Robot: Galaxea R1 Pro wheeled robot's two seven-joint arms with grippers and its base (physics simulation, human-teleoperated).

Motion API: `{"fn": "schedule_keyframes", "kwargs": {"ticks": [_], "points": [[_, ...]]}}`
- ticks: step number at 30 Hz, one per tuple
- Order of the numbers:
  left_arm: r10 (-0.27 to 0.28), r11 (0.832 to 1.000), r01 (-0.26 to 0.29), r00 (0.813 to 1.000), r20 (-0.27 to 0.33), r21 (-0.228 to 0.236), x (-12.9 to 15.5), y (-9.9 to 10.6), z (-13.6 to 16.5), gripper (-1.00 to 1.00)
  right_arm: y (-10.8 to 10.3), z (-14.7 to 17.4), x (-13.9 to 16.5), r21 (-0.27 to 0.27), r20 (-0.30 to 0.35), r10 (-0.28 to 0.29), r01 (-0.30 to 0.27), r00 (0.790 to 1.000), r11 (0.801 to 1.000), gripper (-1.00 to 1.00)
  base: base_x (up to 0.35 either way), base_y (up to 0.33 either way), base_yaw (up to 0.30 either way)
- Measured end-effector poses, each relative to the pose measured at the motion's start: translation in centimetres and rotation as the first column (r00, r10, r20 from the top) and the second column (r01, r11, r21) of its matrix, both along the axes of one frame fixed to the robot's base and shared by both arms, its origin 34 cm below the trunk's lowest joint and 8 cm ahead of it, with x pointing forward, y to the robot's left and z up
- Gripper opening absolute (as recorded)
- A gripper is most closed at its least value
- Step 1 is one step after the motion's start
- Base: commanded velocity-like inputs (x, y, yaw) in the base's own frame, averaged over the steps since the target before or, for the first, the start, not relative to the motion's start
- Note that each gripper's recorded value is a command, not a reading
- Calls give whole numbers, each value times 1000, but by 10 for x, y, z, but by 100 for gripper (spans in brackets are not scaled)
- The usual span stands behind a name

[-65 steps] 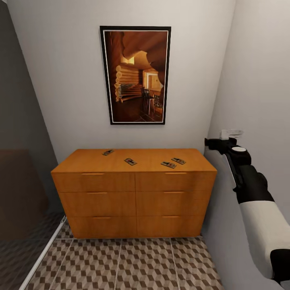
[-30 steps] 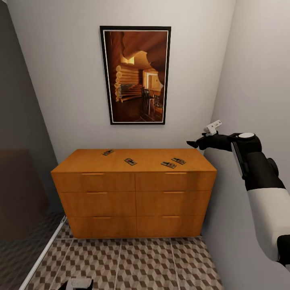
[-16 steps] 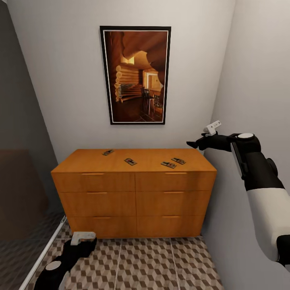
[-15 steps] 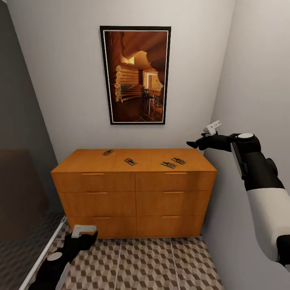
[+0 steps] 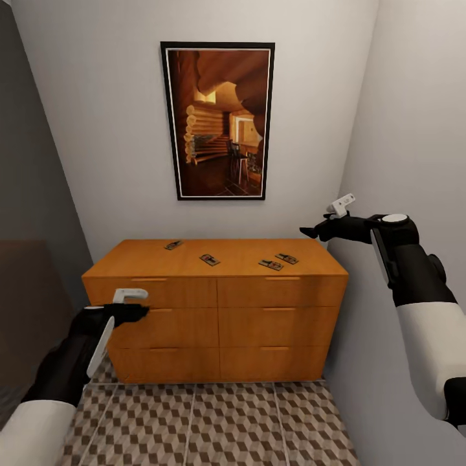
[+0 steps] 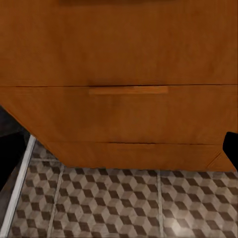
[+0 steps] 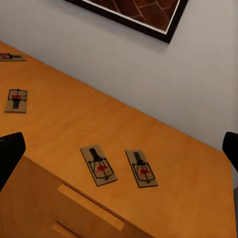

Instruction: Take the four mousetraps from the cabinet in the bathroom and place them on the bathroom floor. Make sure all four end up on the same floor surface, and ensure that at least two of them are either under or directly next to the same bathroom sink.

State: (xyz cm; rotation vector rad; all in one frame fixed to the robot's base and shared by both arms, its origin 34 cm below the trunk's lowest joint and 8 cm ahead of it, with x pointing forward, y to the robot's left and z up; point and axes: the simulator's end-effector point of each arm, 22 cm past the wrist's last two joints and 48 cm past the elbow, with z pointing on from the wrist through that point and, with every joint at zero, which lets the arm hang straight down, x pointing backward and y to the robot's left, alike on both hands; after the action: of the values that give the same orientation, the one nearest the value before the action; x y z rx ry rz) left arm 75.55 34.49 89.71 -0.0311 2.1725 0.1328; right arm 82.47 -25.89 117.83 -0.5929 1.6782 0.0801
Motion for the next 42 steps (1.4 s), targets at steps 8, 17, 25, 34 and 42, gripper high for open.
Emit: {"fn": "schedule_keyframes", "kwargs": {"ticks": [8,17,25,34,42], "points": [[21,999,-23,998,-65,-35,40,9,12,100,1,0,0,1,1,2,-2,1000,1000,100,0,0,0],[-87,992,87,996,7,-86,55,-32,50,100,1,0,0,2,-1,1,-1,1000,1000,100,0,0,0],[-115,991,110,991,-64,-82,40,-36,-2,100,0,-2,1,2,-5,0,0,1000,1000,100,0,0,0],[-130,991,122,977,-168,-61,-213,-7,-340,100,-7,-37,17,-8,-33,-1,1,999,1000,100,0,0,0],[-147,989,150,983,-106,15,-410,10,-372,100,-15,-38,21,-10,-22,-25,25,999,1000,100,0,0,0]]}}
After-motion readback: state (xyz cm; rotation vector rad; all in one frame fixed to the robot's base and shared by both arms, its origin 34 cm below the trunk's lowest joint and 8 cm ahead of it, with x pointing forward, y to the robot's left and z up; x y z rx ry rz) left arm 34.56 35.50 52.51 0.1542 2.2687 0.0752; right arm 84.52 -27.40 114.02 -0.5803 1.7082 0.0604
